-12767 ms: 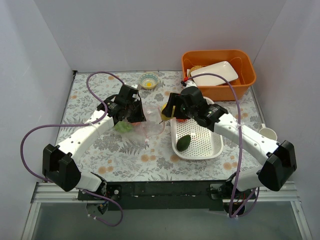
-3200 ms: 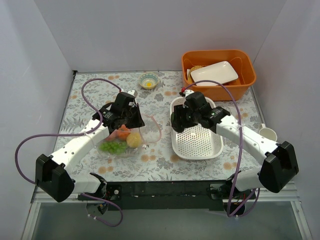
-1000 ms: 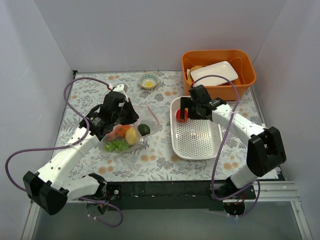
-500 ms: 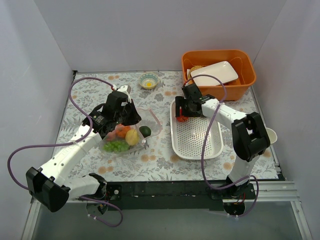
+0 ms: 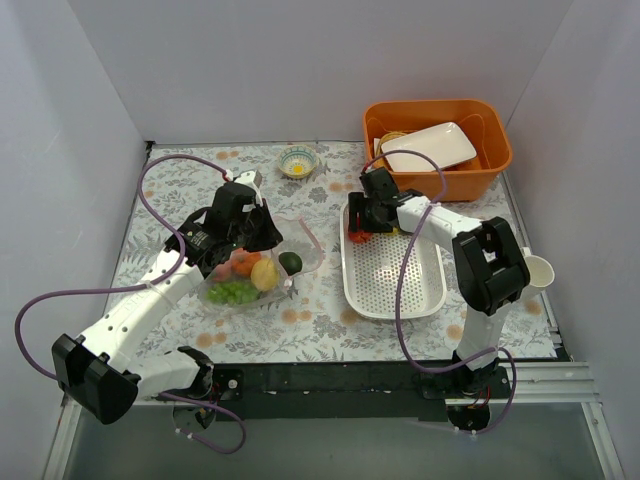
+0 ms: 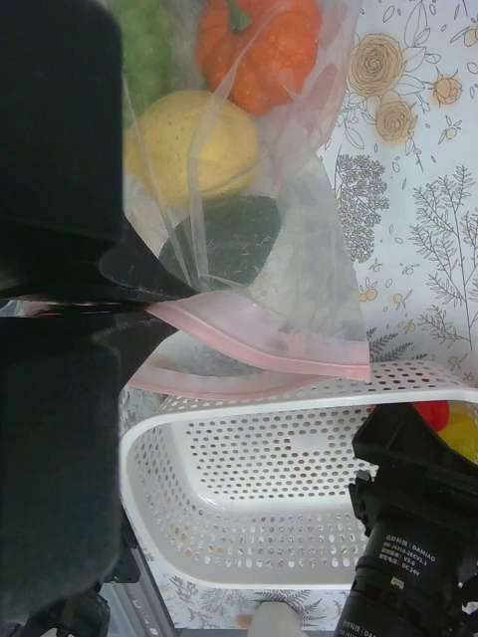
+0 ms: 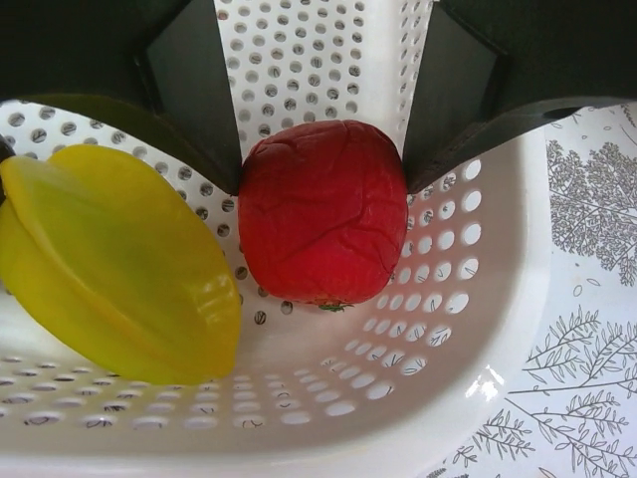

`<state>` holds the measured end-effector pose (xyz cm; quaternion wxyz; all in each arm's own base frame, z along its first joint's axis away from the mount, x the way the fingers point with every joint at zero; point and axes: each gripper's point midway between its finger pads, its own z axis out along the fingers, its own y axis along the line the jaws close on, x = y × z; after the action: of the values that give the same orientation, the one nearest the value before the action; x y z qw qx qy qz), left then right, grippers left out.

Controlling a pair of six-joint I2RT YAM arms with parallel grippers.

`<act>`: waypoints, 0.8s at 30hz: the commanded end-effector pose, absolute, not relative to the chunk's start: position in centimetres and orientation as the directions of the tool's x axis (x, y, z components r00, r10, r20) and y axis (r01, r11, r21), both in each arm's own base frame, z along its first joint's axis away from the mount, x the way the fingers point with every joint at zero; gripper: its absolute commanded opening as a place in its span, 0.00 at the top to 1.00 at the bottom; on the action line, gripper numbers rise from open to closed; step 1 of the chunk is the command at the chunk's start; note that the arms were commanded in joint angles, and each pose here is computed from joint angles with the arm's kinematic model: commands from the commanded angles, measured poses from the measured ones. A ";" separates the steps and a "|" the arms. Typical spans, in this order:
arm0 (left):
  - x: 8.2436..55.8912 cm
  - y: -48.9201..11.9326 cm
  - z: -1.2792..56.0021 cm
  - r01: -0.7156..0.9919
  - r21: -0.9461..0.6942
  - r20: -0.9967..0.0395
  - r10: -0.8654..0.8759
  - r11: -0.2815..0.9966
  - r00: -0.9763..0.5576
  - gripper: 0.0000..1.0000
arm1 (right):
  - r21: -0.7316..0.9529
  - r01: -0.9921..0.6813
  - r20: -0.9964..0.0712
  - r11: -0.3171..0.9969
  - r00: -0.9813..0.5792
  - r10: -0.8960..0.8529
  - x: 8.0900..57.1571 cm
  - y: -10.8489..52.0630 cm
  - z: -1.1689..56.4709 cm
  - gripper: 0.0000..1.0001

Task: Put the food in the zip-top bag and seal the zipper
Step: Pick up the fake fruit from the bin.

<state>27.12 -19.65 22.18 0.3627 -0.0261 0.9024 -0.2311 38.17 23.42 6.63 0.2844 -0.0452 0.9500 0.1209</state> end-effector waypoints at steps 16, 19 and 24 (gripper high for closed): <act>27.1 -19.8 22.4 0.114 -0.438 -0.634 -0.217 0.892 -0.743 1.00 | 0.276 -0.160 -0.580 0.948 -0.814 0.032 34.6 22.1 10.6 0.59; 26.9 -19.9 22.4 0.108 -0.453 -0.629 -0.232 0.885 -0.742 1.00 | 0.282 -0.164 -0.582 0.945 -0.813 0.032 33.2 21.4 11.8 0.59; 27.1 -20.3 22.4 0.115 -0.458 -0.624 -0.227 0.881 -0.747 1.00 | 0.328 -0.197 -0.575 0.924 -0.818 0.030 30.7 21.2 13.5 0.58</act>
<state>27.09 -19.81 21.37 0.3470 -0.0351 0.9090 -0.2282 32.65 21.29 12.20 0.3060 -0.0404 0.9369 0.1640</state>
